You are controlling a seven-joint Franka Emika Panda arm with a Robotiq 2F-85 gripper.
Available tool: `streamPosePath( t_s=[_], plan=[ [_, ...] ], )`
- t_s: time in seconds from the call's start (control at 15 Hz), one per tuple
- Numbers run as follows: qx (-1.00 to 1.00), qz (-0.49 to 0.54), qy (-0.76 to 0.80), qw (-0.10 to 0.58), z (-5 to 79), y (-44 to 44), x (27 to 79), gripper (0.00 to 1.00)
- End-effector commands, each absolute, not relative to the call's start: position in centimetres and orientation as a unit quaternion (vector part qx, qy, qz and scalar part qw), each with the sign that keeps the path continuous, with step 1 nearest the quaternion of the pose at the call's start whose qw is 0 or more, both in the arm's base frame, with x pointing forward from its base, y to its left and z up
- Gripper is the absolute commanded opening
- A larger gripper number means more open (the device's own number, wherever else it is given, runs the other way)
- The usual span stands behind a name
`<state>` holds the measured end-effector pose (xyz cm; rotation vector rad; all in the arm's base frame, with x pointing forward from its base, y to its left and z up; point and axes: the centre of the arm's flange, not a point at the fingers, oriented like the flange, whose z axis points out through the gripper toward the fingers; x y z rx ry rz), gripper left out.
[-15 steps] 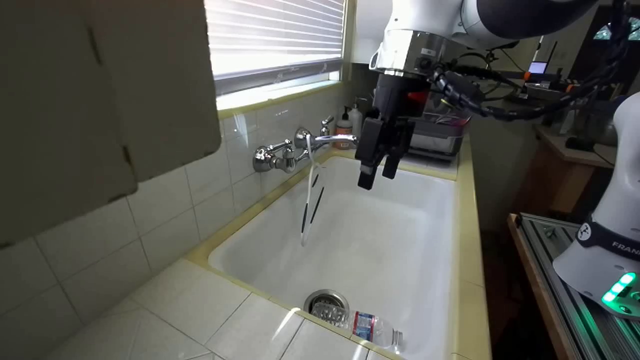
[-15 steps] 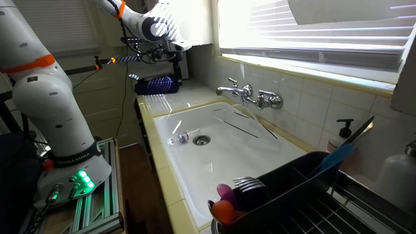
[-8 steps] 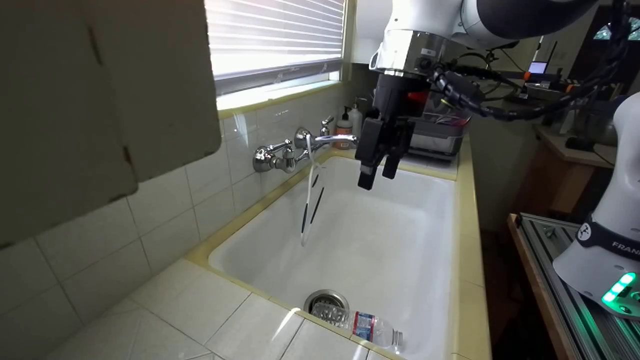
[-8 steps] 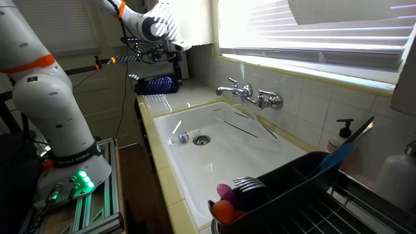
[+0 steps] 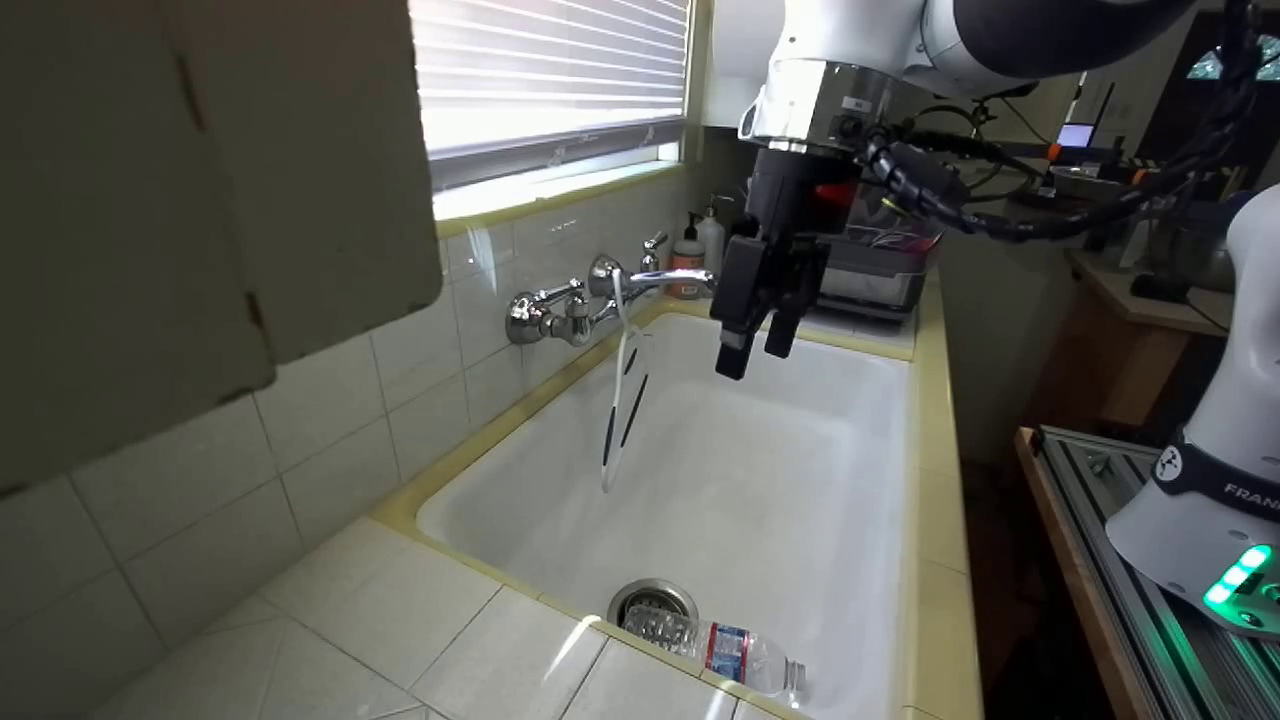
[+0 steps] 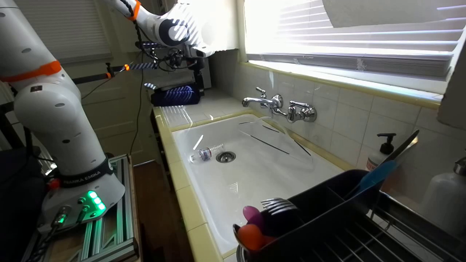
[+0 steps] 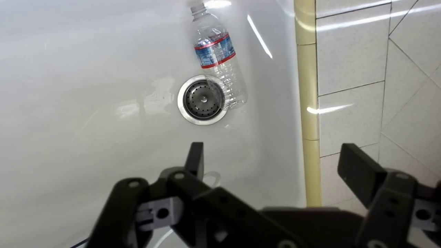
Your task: Push down on the pump bottle.
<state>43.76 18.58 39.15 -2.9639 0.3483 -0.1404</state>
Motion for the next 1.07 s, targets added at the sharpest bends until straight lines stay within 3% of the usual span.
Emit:
streamPosePath(
  t_s=[0.0, 0.6, 1.0],
  plan=[
    [-0.989, -0.047, 0.116, 0.077, 39.2, 18.6, 43.8, 1.0],
    [-0.936, -0.128, 0.317, 0.087, 41.5, 6.6, 53.3, 1.0],
    [-0.956, -0.144, 0.257, 0.002, 43.8, 0.3, 56.7, 1.0]
  ],
)
